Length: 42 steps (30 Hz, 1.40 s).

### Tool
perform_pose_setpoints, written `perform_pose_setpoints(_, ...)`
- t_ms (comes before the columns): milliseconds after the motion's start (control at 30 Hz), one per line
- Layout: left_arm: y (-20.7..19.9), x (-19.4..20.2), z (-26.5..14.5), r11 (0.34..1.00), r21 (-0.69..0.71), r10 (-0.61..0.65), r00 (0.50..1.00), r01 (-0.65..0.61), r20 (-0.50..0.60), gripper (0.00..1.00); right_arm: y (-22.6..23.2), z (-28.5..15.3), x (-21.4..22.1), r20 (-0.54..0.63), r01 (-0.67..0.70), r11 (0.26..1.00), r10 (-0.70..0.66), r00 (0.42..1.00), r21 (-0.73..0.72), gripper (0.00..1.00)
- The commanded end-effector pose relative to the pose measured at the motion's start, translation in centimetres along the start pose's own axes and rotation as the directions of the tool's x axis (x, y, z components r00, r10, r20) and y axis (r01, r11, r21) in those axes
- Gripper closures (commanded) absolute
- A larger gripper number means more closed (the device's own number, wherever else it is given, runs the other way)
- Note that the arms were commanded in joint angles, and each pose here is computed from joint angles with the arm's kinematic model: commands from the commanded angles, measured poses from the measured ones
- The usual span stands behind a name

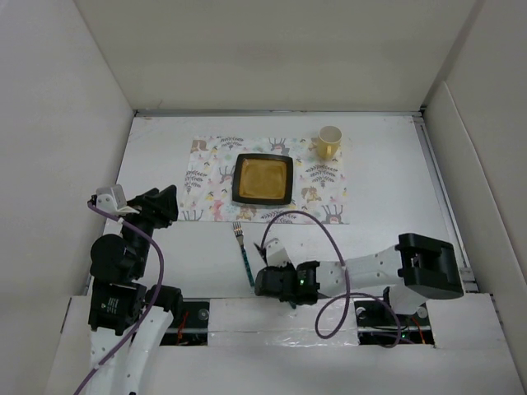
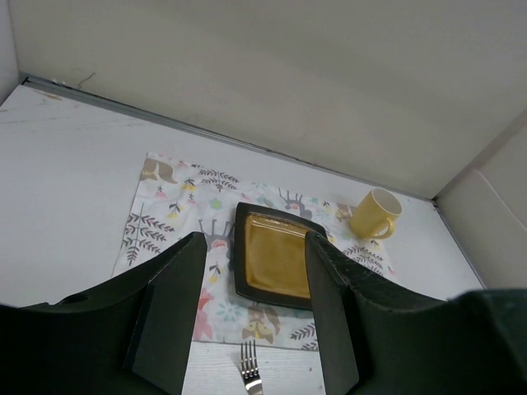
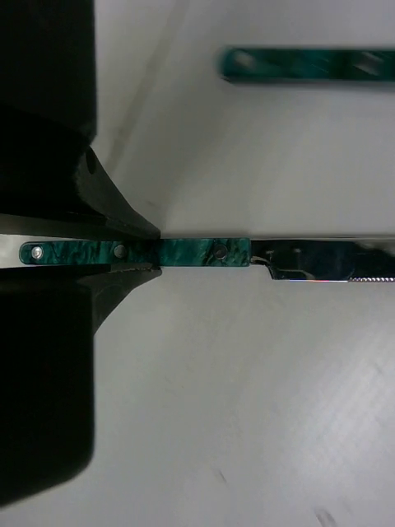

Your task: Set the dinner table for one person

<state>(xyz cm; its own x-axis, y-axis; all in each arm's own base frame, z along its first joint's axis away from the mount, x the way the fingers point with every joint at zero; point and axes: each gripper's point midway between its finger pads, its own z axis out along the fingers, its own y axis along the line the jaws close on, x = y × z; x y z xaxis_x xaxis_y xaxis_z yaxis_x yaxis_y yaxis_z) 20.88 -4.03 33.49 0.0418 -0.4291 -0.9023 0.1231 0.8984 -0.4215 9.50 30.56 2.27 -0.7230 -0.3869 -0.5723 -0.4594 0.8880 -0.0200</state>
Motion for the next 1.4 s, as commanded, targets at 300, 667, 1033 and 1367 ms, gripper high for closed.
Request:
perform_pose_setpoints(300, -0.7, -1.0, -0.1, 0.999, 0.037, -0.005, 0.999, 0.004, 0.046, 0.52, -3.9, -8.8, -17.1, 0.426, -0.137, 0.987, 0.161, 0.890, -0.088, 1.00)
perform_pose_setpoints(667, -0.7, -0.6, 0.2, 0.999, 0.038, 0.000, 1.000, -0.001, 0.029, 0.51, -21.0, 1.1, -27.4, 0.505, -0.490, 0.871, 0.411, 0.759, 0.028, 1.00)
perform_pose_setpoints(1033, -0.6, -0.3, 0.5, 1.000, 0.031, 0.004, 1.000, -0.005, 0.014, 0.50, -24.9, 10.6, -25.3, 0.338, -0.515, 0.850, 0.455, 0.824, 0.111, 1.00)
perform_pose_setpoints(1367, -0.1, 1.1, 1.6, 1.000, 0.000, 0.004, 0.999, -0.004, -0.051, 0.49, -24.7, 13.4, -22.8, 0.259, -0.513, 0.849, 0.471, 0.844, 0.128, 1.00)
